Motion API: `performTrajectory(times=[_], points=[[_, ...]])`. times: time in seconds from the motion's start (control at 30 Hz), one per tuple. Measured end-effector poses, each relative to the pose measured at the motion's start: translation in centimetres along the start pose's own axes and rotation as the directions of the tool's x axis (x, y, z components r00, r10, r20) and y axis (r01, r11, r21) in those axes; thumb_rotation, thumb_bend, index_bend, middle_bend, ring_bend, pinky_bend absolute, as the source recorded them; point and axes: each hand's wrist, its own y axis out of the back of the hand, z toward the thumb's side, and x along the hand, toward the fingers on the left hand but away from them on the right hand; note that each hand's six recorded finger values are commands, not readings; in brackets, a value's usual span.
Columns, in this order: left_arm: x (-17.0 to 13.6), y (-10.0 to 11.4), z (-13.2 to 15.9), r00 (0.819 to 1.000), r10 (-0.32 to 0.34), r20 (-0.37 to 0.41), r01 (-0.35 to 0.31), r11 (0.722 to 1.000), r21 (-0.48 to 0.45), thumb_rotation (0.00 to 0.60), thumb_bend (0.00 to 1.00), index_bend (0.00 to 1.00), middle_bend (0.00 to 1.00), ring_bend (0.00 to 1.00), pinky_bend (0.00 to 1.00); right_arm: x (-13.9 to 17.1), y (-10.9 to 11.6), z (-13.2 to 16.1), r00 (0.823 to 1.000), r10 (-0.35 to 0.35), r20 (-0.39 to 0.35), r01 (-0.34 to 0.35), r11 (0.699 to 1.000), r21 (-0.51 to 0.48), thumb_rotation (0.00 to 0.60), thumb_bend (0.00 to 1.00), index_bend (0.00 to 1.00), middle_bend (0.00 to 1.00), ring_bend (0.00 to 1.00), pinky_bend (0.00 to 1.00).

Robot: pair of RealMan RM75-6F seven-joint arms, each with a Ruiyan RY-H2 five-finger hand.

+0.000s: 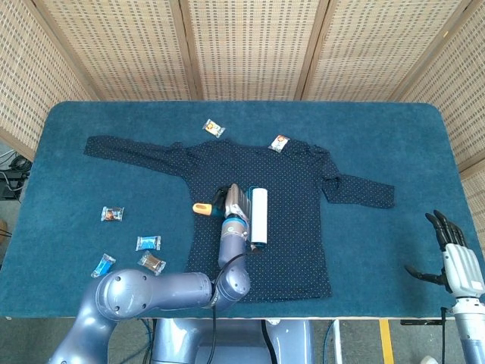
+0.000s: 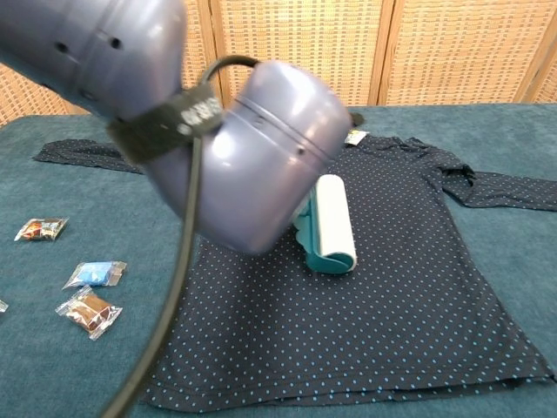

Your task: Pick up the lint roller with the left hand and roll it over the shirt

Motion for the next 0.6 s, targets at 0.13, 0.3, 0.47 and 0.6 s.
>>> performTrajectory(times=[0.13,0.3,0.47,0.6], points=[[-0.1,0.6,1.0,1.000,0.010,0.016,-0.010,1.000,0.012,0.600,0.83,0.85,0.95,0.81,0.73,-0.1,-0.2,-0.3,1.000,0.007,0.008,-0.007,1.000,0.001,0.600,0.11,0.03,0.00,0.00,0.00],[0.2,-0.3,0.5,1.000,-0.009,0.005,0.009,1.000,0.009,0.600,0.83,0.85,0.95,0.81,0.73,0.0,-0.4,-0.3,1.000,0.014,0.009,-0.014,1.000,0.009,0.600,0.11,0.03,0.00,0.00,0.00],[0.5,-2.0,-1.0,0.999,-0.037,-0.017,0.037,0.999,0.005,0.600,0.83,0.85,0.95,0.81,0.73,0.1,-0.5,-0.1,1.000,0.013,0.003,-0.013,1.000,0.019,0.600,0.11,0.03,0.00,0.00,0.00],[0.4,-3.9,-2.5,0.998,-0.060,-0.025,0.060,0.998,0.006,0.600,0.83,0.85,0.95,0.81,0.73,0.1,-0.4,0.1,1.000,0.007,-0.002,-0.007,1.000,0.023,0.600,0.11,0.03,0.00,0.00,0.00]])
